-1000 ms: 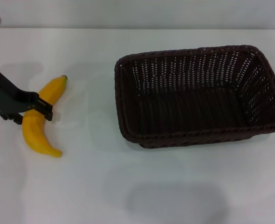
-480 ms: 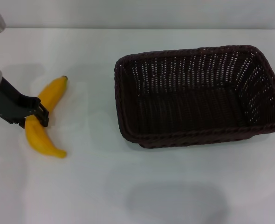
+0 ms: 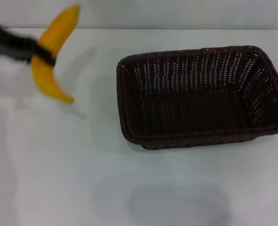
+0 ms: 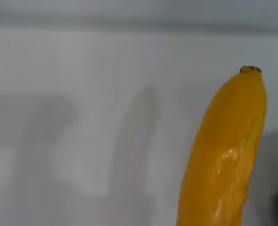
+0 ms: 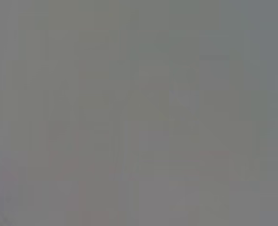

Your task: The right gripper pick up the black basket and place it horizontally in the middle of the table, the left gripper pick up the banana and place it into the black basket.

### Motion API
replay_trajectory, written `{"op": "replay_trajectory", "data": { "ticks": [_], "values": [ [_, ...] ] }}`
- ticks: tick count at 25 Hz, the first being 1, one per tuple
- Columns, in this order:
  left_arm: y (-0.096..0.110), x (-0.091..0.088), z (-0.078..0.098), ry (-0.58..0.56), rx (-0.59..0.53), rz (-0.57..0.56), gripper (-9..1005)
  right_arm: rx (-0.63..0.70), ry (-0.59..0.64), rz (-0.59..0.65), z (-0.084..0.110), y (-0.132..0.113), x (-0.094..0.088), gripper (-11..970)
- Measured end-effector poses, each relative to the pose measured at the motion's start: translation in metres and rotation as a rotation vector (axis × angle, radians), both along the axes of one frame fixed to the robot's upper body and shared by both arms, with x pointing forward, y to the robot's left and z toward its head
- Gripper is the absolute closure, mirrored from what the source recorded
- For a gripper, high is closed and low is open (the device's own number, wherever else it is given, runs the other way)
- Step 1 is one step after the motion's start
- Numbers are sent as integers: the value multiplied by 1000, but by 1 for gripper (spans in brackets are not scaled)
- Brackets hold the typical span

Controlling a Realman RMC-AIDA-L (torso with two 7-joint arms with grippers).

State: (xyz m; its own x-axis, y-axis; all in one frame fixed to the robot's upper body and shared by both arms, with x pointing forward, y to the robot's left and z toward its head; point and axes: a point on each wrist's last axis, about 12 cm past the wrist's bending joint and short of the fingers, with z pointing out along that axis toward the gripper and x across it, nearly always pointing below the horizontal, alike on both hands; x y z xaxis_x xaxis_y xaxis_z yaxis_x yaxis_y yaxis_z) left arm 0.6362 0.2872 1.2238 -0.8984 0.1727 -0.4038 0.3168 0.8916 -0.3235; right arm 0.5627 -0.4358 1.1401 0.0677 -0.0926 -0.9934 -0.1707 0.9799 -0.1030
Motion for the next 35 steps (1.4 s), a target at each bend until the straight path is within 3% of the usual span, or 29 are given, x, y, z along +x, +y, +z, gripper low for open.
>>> {"op": "replay_trajectory", "data": {
  "ticks": [4,8,14,18,23,28,32,35],
  "values": [
    [-32,-3,34,-68,-94,-213,477,10,-20,25,4,3,1,291],
    [-84,1,45,-77,-129,-424,476,37,-30,43,7,8,5,292],
    [-145,4,36,-10,-148,-598,476,51,-15,78,2,17,8,292],
    [-168,4,29,-45,-120,-647,476,62,-2,80,-3,18,6,293],
    [-171,10,21,-128,-79,-648,290,75,10,58,-10,11,-5,294],
    [-168,12,19,-286,-92,-656,218,93,12,33,-16,2,-20,296],
    [-137,8,15,-534,-134,-590,160,108,11,31,-19,1,-24,297],
    [-101,3,5,-740,-205,-456,117,131,0,23,-22,-2,-32,296]
  ]
}}
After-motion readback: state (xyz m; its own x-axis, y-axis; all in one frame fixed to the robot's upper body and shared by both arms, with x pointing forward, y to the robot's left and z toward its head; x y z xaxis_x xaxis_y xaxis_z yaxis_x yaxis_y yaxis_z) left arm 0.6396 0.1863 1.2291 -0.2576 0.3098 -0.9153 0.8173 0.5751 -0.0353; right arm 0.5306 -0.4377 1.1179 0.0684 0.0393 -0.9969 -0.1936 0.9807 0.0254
